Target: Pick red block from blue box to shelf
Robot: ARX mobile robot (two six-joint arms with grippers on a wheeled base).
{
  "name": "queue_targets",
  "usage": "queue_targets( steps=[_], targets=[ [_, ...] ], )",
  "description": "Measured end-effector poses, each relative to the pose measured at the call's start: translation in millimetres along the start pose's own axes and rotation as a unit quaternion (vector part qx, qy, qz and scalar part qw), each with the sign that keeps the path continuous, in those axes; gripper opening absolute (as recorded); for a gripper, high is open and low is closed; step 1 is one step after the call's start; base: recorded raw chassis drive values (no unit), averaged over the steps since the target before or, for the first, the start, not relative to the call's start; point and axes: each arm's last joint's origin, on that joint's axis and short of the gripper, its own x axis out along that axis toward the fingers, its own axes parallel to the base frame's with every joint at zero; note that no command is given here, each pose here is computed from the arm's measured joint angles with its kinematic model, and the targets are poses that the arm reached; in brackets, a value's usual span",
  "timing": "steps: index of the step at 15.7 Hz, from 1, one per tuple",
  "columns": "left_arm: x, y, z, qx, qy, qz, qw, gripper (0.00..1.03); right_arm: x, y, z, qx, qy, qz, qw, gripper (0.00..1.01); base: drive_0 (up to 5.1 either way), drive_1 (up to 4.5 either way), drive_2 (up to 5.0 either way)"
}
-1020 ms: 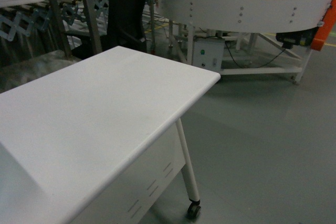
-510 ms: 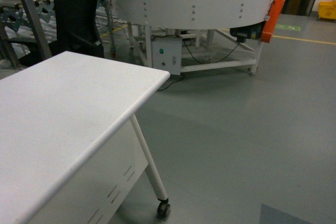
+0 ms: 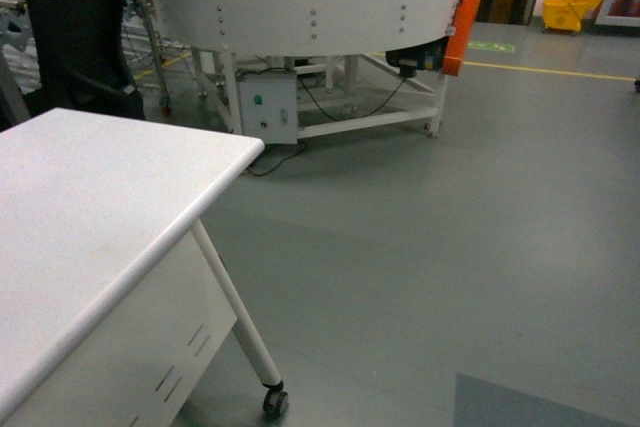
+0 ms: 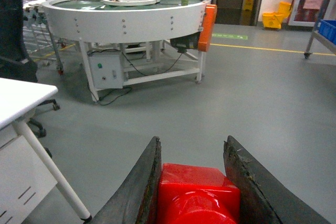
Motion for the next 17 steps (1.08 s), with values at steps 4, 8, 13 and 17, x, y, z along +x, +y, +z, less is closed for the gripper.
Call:
queue_targets(
  steps=[4,8,13,17],
  targets=[
    [0.0,0.0,0.0,0.0,0.0,0.0,1.0,0.98,0.0,0.0,0.0,0.0,0.0,0.0,1.0,0.29,-1.6,-1.59,-1.6],
    [0.0,0.0,0.0,0.0,0.0,0.0,1.0,0.98,0.0,0.0,0.0,0.0,0.0,0.0,1.0,0.29,-1.6,-1.59,-1.6],
    [0.0,0.0,0.0,0.0,0.0,0.0,1.0,0.98,0.0,0.0,0.0,0.0,0.0,0.0,1.0,0.29,-1.6,-1.59,-1.6],
    [0.0,-0.1,0.0,0.0,0.0,0.0,1.0,0.98,0.0,0.0,0.0,0.0,0.0,0.0,1.0,0.29,-1.6,-1.59,-1.6]
  ],
)
